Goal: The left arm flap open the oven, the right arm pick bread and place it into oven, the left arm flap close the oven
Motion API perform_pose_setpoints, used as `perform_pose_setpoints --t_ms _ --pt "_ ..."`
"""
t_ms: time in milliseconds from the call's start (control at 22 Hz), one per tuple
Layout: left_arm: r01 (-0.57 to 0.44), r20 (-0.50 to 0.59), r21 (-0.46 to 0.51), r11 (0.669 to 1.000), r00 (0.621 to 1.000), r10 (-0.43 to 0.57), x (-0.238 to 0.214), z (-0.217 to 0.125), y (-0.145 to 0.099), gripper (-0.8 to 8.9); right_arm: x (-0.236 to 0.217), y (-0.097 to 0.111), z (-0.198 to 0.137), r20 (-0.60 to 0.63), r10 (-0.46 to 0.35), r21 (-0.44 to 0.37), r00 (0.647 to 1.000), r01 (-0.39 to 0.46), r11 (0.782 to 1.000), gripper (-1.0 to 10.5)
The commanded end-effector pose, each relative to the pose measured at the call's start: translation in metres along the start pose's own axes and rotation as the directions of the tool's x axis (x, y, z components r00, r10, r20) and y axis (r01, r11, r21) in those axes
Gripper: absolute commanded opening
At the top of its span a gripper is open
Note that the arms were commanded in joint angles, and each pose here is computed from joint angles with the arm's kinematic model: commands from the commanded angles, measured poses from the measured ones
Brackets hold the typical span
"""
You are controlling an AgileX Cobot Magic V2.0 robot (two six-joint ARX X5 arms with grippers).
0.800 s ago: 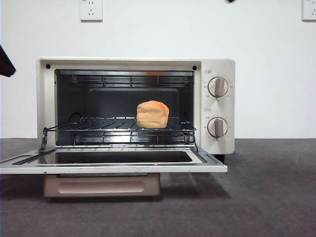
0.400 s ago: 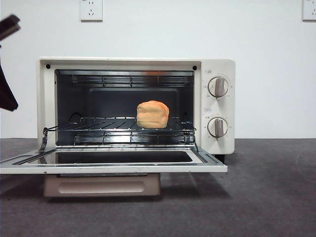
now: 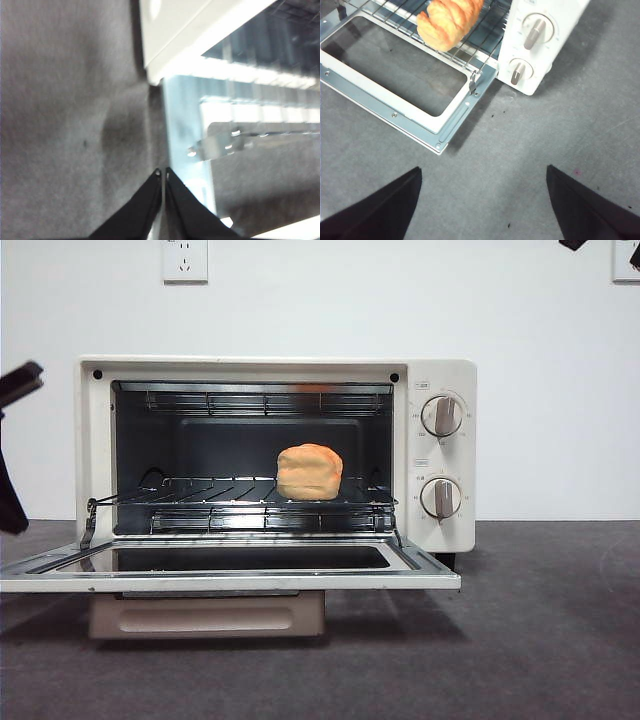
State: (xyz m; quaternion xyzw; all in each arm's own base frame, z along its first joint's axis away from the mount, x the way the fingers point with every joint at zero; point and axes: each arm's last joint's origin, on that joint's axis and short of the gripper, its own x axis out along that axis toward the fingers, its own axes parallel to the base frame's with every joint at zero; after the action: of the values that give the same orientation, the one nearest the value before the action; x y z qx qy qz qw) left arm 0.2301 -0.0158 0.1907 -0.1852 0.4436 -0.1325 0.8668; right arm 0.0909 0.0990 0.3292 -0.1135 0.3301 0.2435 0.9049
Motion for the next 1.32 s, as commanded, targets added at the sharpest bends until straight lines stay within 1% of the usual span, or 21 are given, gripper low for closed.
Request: perform_pose_setpoints --t_ms 45,136,318,409,499,590,772,953,1090,1180,1317 --pt "0.006 -0.057 0.016 1.0 0.998 -0.005 0.014 -0.001 0.008 0.15 -0.004 0.001 0.002 0.028 0.012 0.027 1.0 -0.013 1.0 4.0" --pt "0.016 -0.095 -0.003 1.0 0.995 -0.016 0.024 -0.004 0.013 0.15 -0.004 0.001 0.003 0.031 0.012 0.029 0.999 -0.013 1.0 4.0" --pt "0.077 -0.128 -0.021 0.997 0.989 -0.079 0.036 -0.005 0.017 0.15 -0.004 0.001 0.003 0.031 0.013 0.032 0.999 -0.014 0.999 4.0" --pt "0.075 -0.15 -0.032 0.997 0.986 -0.079 0.04 -0.007 0.019 0.15 -0.004 0.001 0.003 0.032 0.013 0.032 0.999 -0.014 0.999 4.0" --pt "0.1 -0.168 -0.041 0.994 0.98 -0.105 0.044 -0.009 0.02 0.15 -0.004 0.001 0.003 0.032 0.012 0.032 0.999 -0.013 0.999 4.0" --pt "0.114 -0.175 -0.047 0.992 0.977 -0.121 0.045 -0.009 0.021 0.15 -0.004 0.001 0.003 0.032 0.011 0.032 0.999 -0.012 0.999 4.0" --pt "0.185 -0.181 -0.066 0.98 0.964 -0.194 0.044 -0.009 0.02 0.15 -0.004 0.001 0.003 0.033 0.009 0.032 0.999 -0.01 0.999 4.0" --pt "0.274 -0.154 -0.118 0.954 0.945 -0.29 0.039 -0.005 0.027 0.15 -0.004 0.0 0.003 0.033 0.009 0.033 0.999 -0.01 0.999 4.0" --pt "0.354 -0.107 -0.164 0.921 0.922 -0.373 0.035 0.001 0.032 0.15 -0.004 0.001 0.003 0.033 0.009 0.032 0.999 -0.01 0.999 4.0" --pt "0.41 -0.083 -0.178 0.895 0.9 -0.429 0.033 0.004 0.033 0.15 -0.004 0.0 0.003 0.033 0.009 0.032 0.999 -0.01 0.999 4.0" --pt "0.455 -0.063 -0.177 0.873 0.88 -0.471 0.033 0.007 0.032 0.15 -0.004 0.001 0.003 0.033 0.009 0.032 0.999 -0.01 0.999 4.0"
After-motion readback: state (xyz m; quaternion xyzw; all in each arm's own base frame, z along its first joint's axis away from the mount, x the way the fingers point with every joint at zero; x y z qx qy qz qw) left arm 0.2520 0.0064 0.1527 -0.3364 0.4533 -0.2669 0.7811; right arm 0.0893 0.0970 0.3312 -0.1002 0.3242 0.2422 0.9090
